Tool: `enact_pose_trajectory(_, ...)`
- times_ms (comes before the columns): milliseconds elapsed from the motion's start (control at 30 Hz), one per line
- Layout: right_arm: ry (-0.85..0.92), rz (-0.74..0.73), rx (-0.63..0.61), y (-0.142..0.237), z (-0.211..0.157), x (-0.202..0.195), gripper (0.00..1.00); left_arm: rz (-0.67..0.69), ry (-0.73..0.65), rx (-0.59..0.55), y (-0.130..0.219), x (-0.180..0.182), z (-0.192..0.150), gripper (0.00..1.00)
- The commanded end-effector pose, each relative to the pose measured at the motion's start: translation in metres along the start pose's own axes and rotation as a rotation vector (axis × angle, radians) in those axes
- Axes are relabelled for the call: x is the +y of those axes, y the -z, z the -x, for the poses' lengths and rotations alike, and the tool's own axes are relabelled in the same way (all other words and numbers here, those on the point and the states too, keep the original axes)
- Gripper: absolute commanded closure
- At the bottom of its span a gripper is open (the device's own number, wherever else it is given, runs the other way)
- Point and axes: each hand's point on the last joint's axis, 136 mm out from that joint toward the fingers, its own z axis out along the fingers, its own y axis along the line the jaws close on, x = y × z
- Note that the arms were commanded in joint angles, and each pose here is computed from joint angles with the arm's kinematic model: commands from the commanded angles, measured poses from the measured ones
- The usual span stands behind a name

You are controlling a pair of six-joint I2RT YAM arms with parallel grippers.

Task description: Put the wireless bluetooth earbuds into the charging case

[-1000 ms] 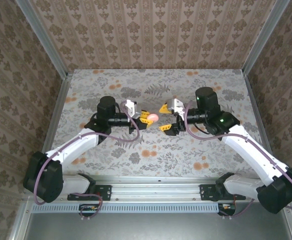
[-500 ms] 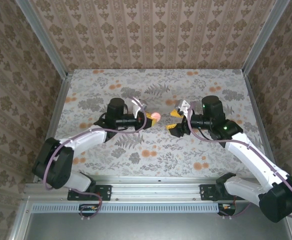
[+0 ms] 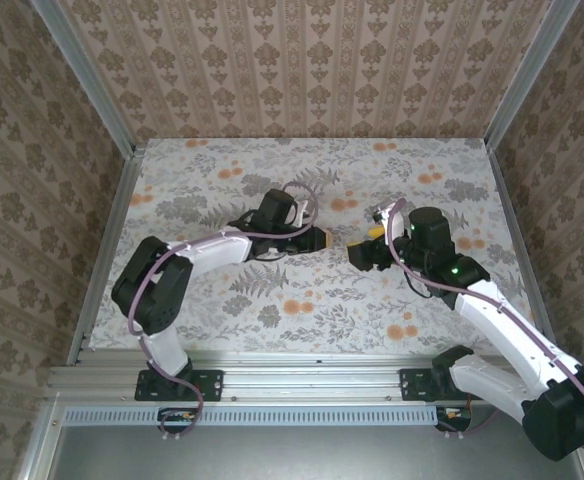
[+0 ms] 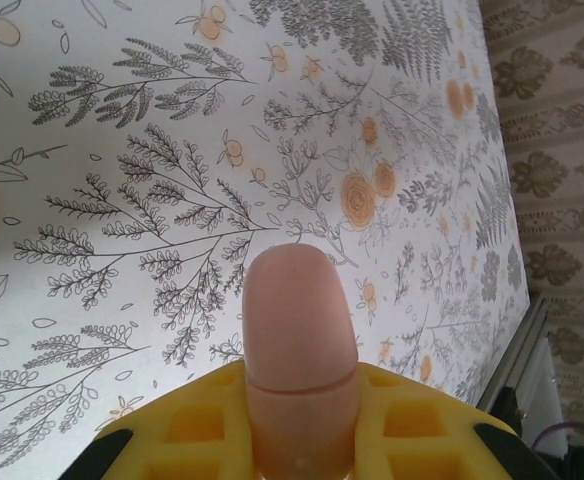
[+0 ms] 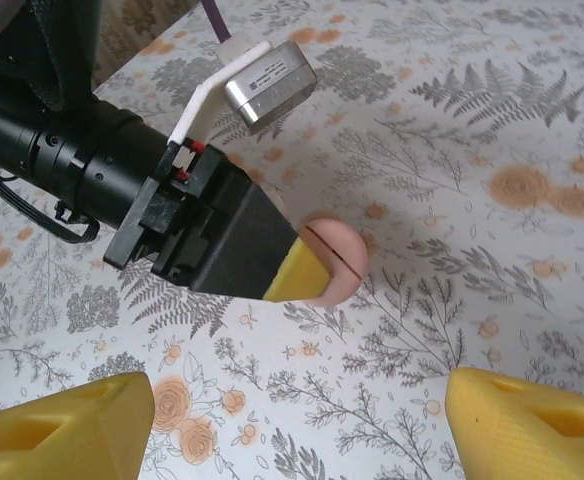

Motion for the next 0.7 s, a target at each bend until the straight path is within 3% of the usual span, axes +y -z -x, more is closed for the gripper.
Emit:
enact_pose_trajectory(0, -0.057, -0.033, -0.027, 0.006, 0.001, -0.005, 0.22, 0.105, 0.162, 0.061, -0.013, 0.027, -0.012, 0.91)
enact_pose_trajectory(367, -0.07, -0.051, -0.036, 0.011, -0.014, -0.009, 0.22, 0.178, 0.257, 0.141, -0.036, 0.048, -0.015, 0.88)
enact_pose_trajectory(667, -0.061, -0.043, -0.041, 0.016, -0.013, -0.006, 0.21, 0.251, 0.295, 0.171, -0.035, 0.06, -0.023, 0.64)
